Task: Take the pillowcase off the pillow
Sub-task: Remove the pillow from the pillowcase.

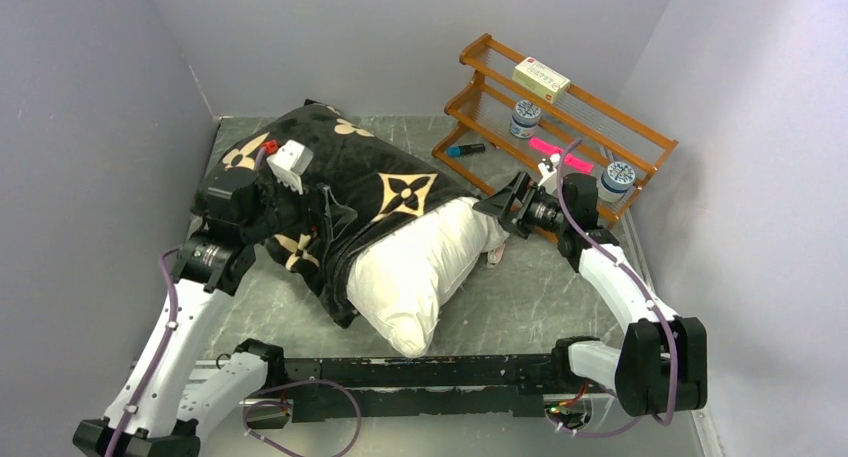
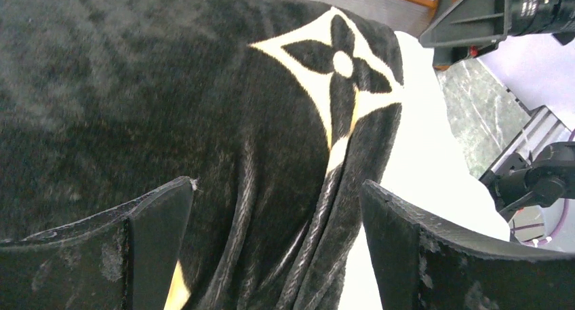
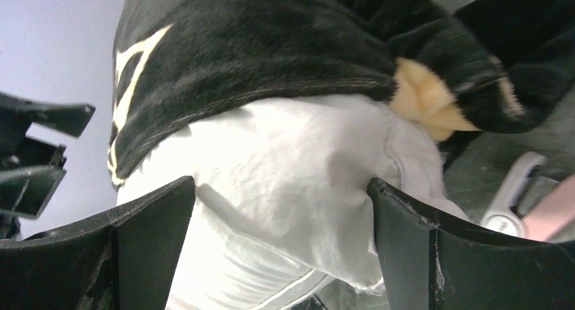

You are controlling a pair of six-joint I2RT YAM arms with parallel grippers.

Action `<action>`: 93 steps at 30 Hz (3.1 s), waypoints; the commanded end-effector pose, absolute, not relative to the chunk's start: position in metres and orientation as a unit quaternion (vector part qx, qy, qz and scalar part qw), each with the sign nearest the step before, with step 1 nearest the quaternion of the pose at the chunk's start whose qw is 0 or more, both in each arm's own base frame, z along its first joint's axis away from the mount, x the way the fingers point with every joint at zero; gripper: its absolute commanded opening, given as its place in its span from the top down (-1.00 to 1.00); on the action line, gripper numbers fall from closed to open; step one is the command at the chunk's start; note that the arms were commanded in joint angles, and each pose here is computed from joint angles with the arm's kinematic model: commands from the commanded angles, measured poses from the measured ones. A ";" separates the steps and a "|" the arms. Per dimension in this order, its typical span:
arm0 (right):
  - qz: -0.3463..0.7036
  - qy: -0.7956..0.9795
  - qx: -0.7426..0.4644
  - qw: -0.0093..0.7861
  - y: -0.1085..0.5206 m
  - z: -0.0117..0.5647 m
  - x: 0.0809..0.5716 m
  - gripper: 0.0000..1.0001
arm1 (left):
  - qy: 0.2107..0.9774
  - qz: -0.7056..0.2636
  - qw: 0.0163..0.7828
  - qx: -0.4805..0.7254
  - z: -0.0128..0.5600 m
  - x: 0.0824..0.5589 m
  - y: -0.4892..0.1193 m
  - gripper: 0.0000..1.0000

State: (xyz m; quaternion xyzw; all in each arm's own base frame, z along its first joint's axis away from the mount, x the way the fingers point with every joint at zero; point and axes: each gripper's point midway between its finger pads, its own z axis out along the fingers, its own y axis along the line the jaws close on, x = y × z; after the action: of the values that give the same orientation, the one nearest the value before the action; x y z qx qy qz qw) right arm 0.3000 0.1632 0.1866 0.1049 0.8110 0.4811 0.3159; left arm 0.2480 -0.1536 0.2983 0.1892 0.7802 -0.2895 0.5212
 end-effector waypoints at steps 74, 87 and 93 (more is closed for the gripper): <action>0.475 0.696 -0.238 0.483 0.226 0.341 0.168 1.00 | 0.864 0.140 0.472 0.108 0.272 0.424 -0.122 0.90; 0.351 0.758 -0.099 0.540 0.170 0.316 0.195 1.00 | 0.873 0.187 0.447 -0.046 0.255 0.448 -0.004 0.90; 0.279 0.803 -0.028 0.526 0.143 0.280 0.207 1.00 | 0.887 0.107 0.449 -0.030 0.240 0.457 -0.034 0.79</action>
State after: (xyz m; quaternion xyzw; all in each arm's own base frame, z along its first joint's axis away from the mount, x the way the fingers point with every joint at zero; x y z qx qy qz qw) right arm 0.2029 0.1885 0.2709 -0.1093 0.7981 0.3499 0.4782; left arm 0.4341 -0.1185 0.2335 0.0574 0.9032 -0.0043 0.4253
